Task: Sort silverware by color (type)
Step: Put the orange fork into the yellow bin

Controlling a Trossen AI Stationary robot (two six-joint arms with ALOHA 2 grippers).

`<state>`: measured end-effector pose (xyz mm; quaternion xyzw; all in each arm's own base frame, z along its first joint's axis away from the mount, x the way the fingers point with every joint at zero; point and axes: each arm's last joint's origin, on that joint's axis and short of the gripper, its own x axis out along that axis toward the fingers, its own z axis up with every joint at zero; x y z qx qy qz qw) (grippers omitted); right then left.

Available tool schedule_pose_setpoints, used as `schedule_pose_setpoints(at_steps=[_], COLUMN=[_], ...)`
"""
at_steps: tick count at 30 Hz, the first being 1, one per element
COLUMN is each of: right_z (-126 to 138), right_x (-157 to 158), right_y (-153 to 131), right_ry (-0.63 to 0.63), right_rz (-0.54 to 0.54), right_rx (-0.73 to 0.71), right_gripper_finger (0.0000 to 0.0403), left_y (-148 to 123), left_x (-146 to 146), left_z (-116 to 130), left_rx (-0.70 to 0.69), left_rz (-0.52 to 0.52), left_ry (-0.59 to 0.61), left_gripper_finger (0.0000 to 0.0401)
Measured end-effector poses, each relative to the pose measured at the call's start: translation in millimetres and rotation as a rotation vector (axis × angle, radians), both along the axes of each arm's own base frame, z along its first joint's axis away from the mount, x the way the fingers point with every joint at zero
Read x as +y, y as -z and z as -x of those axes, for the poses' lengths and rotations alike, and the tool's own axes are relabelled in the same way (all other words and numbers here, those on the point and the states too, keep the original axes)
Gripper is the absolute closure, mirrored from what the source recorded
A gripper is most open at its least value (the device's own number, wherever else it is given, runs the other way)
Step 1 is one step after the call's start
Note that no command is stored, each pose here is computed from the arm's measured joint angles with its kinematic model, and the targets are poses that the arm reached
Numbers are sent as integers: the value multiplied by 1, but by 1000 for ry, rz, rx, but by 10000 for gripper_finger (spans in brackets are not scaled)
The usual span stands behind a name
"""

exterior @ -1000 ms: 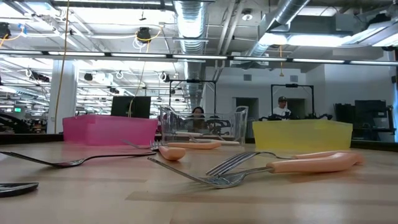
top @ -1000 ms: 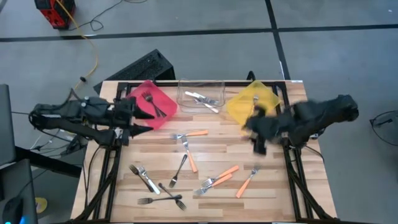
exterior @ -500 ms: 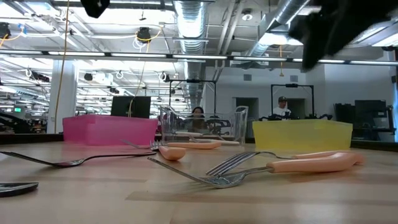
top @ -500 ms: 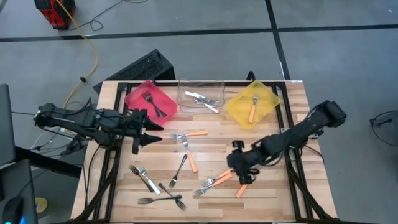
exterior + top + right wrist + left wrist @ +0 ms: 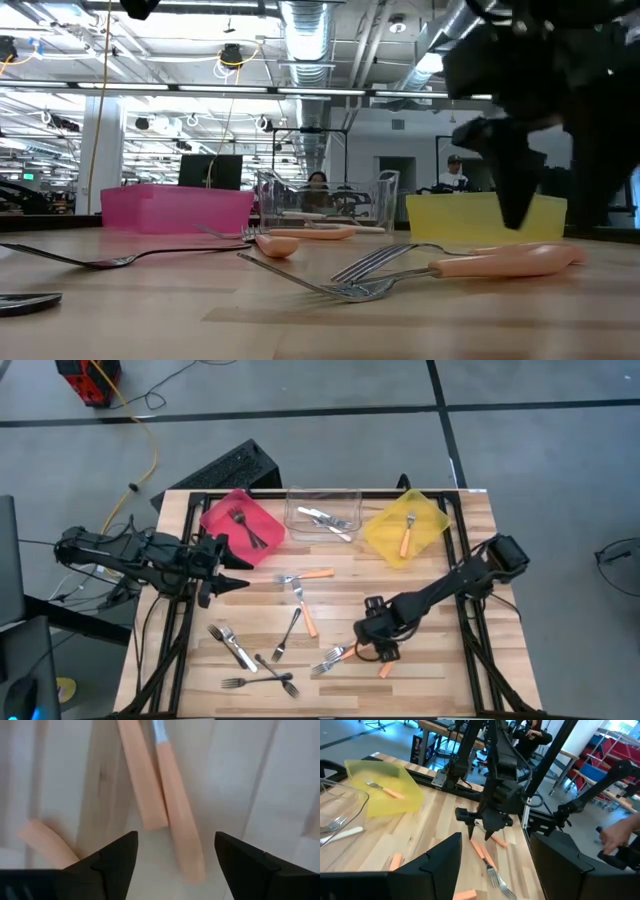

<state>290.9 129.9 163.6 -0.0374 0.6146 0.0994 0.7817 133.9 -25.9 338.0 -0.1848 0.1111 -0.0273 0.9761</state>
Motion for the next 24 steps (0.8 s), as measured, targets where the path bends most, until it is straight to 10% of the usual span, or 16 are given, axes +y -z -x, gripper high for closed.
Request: schedule_pose_setpoints(at_steps=[13, 24], right_z=[-4, -9], right_x=[1, -9], right_y=[30, 36], right_ry=[-112, -61], right_rz=[79, 80], right_rx=[87, 101], right_gripper_finger=[130, 276], left_y=[5, 5], left_x=[0, 1], left_z=[1, 1], left_rx=[57, 53], left_rz=[24, 28], left_ry=[-20, -50], left_gripper_finger=[181, 181])
